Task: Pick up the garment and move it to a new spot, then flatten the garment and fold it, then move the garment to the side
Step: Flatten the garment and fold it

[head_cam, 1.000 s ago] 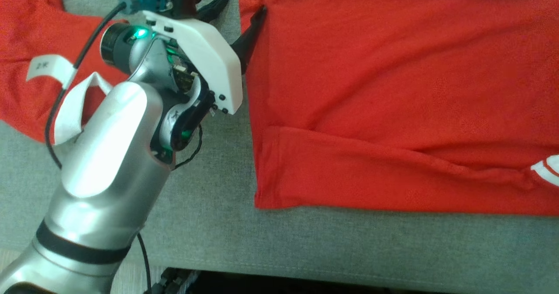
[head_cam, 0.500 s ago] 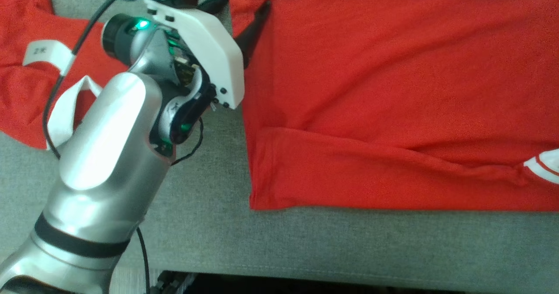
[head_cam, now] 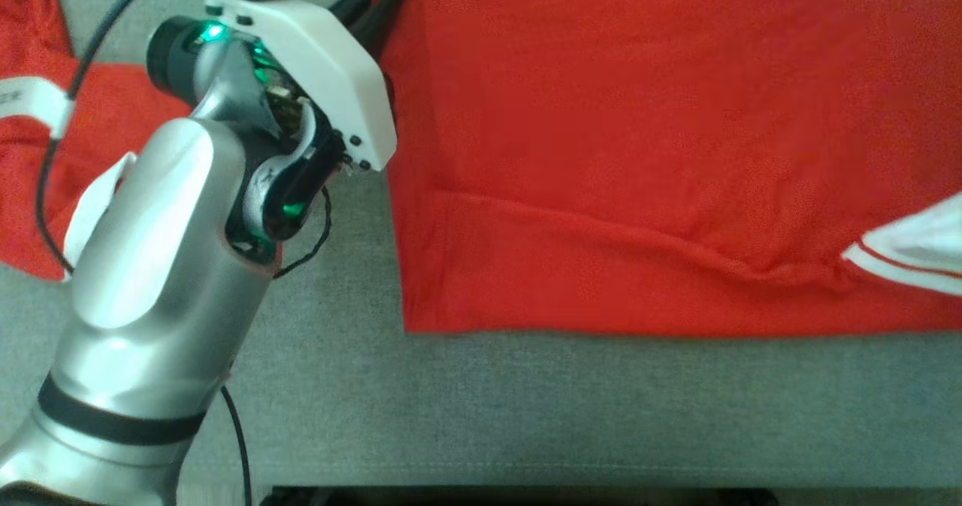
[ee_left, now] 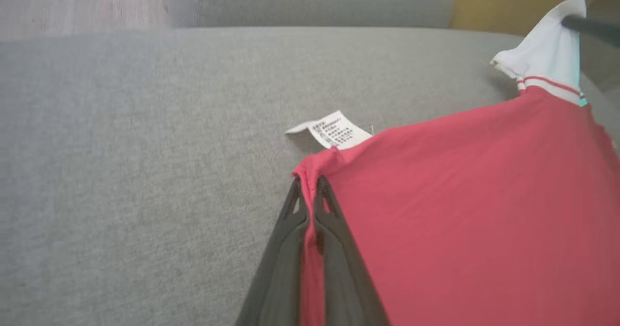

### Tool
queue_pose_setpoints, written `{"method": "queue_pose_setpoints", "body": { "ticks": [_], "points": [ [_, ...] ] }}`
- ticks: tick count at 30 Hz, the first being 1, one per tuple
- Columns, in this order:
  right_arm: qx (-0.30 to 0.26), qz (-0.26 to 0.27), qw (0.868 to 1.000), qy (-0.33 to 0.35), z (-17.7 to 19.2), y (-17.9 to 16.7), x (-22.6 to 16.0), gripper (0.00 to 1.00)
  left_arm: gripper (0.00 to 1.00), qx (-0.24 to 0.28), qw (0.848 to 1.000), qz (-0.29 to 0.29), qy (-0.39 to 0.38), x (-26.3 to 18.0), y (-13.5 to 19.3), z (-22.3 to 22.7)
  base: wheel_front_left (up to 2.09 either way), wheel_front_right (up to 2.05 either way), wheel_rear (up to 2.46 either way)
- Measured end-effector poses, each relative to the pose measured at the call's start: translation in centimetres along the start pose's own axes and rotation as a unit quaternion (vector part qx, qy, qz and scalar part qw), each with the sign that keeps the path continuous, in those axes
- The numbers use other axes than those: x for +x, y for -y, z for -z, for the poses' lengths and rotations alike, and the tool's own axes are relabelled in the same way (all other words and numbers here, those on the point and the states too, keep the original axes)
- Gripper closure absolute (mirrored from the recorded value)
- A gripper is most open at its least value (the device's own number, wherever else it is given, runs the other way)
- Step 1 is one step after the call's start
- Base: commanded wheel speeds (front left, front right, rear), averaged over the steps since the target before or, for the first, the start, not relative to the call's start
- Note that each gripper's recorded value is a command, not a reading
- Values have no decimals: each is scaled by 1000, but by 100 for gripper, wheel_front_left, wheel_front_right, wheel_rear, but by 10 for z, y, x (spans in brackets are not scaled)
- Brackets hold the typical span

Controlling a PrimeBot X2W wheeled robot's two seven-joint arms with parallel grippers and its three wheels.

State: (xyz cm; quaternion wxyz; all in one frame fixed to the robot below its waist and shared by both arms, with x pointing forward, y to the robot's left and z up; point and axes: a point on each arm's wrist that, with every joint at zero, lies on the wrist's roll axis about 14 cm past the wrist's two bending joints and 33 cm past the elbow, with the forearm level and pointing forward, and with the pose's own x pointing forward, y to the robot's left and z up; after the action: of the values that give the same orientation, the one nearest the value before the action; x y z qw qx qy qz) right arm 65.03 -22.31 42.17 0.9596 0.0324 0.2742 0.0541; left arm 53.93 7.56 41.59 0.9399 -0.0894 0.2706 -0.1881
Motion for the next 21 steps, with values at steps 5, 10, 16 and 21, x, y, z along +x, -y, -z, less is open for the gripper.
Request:
{"method": "queue_pose_setpoints", "body": {
  "ticks": [5,10,16,21],
  "points": [
    [-8,-6,999,36,-24,5,-24,100,100,-15,999,22,32,-10,17,-16,0,0,0],
    [-7,-14,1000,23,4,17,-61,100,100,-35,998,35,36,-31,27,-7,0,0,0],
    [5,-12,999,-34,78,25,-129,100,100,-55,997,38,39,-68,34,5,0,0,0],
    [18,-5,998,-56,109,22,-170,100,100,-82,995,51,32,-84,50,17,0,0,0]
  ]
}}
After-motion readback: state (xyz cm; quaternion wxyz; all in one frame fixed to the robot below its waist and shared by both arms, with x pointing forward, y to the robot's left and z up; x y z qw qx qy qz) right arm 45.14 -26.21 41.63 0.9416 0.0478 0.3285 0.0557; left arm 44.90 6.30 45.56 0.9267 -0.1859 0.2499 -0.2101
